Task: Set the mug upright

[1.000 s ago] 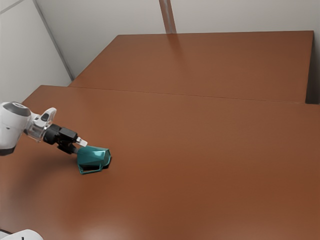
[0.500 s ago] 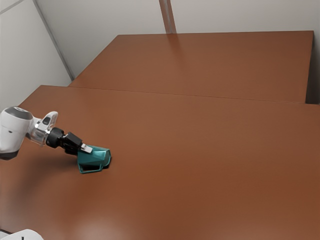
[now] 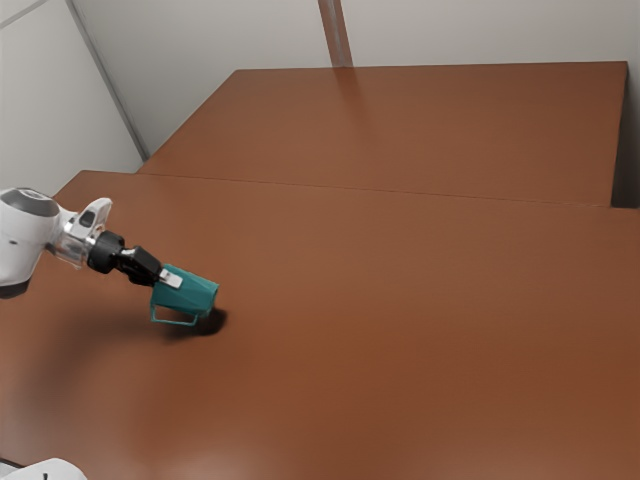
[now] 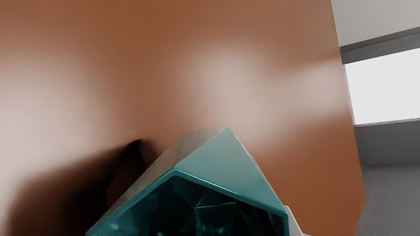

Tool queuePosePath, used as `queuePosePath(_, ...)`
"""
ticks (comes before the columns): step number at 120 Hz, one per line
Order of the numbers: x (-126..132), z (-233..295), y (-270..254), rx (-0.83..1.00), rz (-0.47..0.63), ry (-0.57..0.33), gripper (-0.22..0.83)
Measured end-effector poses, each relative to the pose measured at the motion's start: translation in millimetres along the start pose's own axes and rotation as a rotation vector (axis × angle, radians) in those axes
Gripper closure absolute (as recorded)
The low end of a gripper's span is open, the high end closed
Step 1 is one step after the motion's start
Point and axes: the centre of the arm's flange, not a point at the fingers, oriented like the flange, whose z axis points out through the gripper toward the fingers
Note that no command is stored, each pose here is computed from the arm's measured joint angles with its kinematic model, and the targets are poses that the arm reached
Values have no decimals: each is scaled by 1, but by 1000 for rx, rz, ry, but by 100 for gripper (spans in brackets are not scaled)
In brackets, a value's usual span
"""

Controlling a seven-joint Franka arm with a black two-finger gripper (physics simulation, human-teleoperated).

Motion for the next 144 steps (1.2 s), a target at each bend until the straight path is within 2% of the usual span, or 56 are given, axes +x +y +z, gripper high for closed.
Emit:
queuePosePath(20,31,8,53,163,134,-68,76)
queuePosePath(42,61,40,99,415,274,-203,76)
queuePosePath(77,83,92,155,721,374,-345,77)
queuePosePath(106,75,132,162,837,330,-373,78)
queuePosePath(144,63,137,145,892,178,-300,79)
